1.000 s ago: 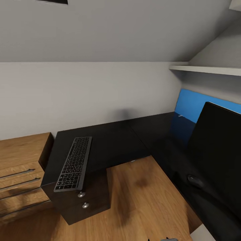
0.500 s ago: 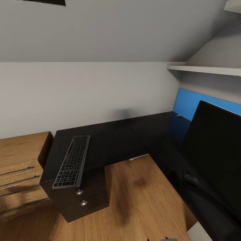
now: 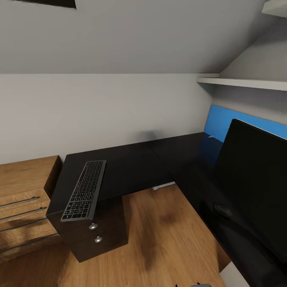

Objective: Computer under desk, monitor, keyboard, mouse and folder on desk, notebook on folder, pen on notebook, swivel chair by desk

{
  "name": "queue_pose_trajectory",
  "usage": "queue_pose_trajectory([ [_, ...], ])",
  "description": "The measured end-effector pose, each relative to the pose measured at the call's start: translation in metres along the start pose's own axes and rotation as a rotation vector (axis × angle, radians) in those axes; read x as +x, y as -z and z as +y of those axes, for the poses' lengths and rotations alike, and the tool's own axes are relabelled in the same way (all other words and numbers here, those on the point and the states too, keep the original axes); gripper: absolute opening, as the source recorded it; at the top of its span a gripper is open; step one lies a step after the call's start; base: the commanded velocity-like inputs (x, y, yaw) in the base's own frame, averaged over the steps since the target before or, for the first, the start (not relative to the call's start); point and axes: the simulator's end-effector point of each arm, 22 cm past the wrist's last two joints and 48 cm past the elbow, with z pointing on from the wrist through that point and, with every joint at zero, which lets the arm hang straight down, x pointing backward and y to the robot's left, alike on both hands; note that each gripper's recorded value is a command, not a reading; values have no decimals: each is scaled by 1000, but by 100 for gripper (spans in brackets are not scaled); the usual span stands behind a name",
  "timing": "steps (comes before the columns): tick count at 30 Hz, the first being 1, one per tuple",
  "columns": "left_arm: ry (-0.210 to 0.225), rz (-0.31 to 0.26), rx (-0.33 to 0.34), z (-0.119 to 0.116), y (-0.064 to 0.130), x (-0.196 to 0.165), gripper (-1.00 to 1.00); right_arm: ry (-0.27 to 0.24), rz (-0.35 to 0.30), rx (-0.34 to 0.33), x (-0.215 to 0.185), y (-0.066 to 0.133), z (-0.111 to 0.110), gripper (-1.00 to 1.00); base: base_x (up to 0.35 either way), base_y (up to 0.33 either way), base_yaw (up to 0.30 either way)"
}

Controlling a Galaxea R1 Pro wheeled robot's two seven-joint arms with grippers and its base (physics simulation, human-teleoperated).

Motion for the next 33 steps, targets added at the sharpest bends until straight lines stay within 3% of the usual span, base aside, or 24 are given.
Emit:
queue_pose_trajectory([
  [14, -5, 1, 6, -3, 0, 1, 100, -3, 1, 0, 0, 0, 2, 100, -1, -1, 32],
  [24, -8, 1, 8, -4, 0, 1, 100, -4, 2, 0, 0, 0, 2, 100, -17, -10, 250],
  [33, -8, 2, 9, -5, 0, 1, 100, -3, 2, -1, 0, 0, 2, 100, -193, -139, 246],
])
